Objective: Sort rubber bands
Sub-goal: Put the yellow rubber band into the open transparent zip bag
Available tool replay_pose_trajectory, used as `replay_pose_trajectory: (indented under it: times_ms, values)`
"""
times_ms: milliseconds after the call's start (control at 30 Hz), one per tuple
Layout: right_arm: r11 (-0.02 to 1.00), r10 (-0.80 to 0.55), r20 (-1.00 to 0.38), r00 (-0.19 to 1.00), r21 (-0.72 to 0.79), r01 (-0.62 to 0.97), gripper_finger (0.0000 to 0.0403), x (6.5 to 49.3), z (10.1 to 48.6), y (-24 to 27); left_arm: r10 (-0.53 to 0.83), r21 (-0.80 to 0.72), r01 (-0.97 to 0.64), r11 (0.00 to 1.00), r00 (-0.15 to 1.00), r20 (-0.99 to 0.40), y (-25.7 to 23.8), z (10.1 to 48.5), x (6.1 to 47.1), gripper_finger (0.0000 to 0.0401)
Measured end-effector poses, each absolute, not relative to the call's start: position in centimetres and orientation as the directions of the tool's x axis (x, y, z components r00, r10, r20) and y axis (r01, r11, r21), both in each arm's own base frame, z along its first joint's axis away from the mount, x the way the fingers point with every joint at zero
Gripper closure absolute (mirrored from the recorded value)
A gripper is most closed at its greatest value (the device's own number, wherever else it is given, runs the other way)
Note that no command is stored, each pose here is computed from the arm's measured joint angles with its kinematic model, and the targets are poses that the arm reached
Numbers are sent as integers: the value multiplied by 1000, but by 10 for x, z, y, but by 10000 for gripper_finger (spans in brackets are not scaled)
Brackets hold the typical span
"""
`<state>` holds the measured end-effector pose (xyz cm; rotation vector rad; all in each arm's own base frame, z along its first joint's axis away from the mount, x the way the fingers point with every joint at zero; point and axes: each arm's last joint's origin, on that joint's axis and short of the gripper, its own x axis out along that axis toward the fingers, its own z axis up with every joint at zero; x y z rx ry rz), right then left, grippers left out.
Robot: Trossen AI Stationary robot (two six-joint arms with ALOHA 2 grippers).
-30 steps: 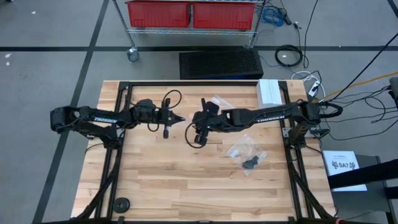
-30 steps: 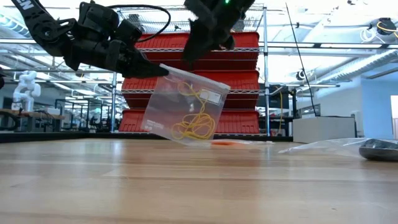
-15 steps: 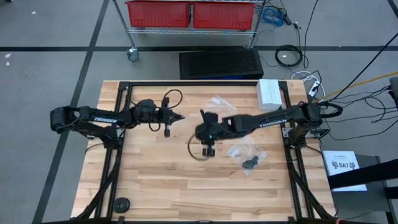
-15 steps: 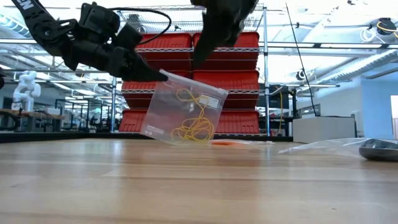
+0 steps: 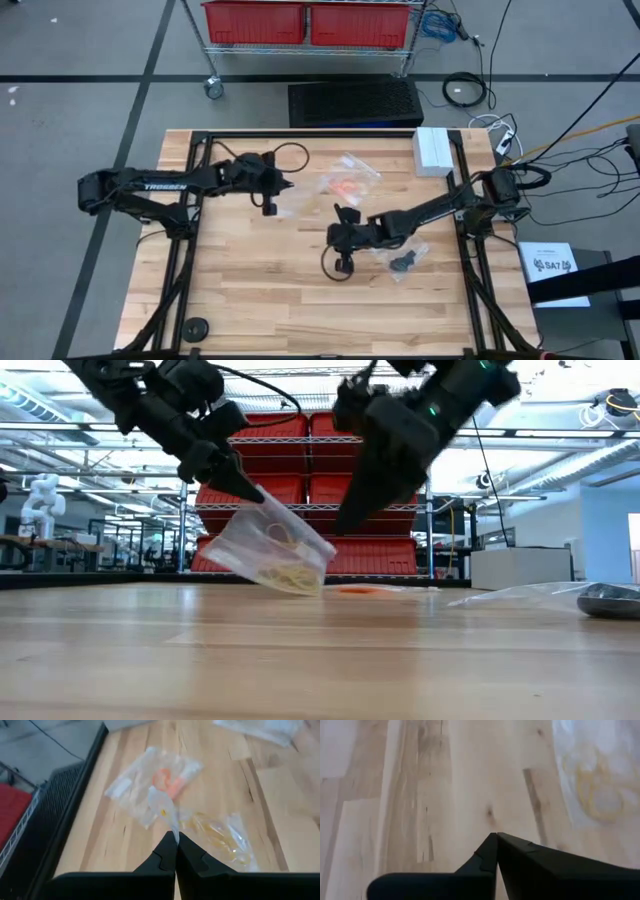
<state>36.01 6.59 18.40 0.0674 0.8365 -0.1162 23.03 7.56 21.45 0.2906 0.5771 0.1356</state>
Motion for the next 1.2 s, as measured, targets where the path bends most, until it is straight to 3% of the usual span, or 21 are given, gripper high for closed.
replay_pose_trajectory:
  times_ms: [167, 400, 700, 867, 1200]
  values:
    - [981, -81, -728, 681, 61, 182, 402, 347, 162, 75, 237, 331, -29, 943, 758, -608, 68, 220, 231, 399]
    - [979, -118, -722, 682, 31, 202, 402, 343, 159, 80, 501, 507, -174, 844, 593, -630, 64, 253, 232, 399]
    - [984, -115, -707, 698, 13, 176, 403, 345, 161, 79, 499, 469, -209, 858, 555, -666, 53, 299, 232, 399]
    - [984, -113, -724, 680, 11, 175, 403, 343, 159, 80, 425, 396, -172, 902, 512, -747, 46, 278, 241, 399]
    - [977, -43, -749, 661, 108, 186, 403, 336, 157, 100, 74, 100, 45, 994, 398, -914, 19, 193, 284, 391]
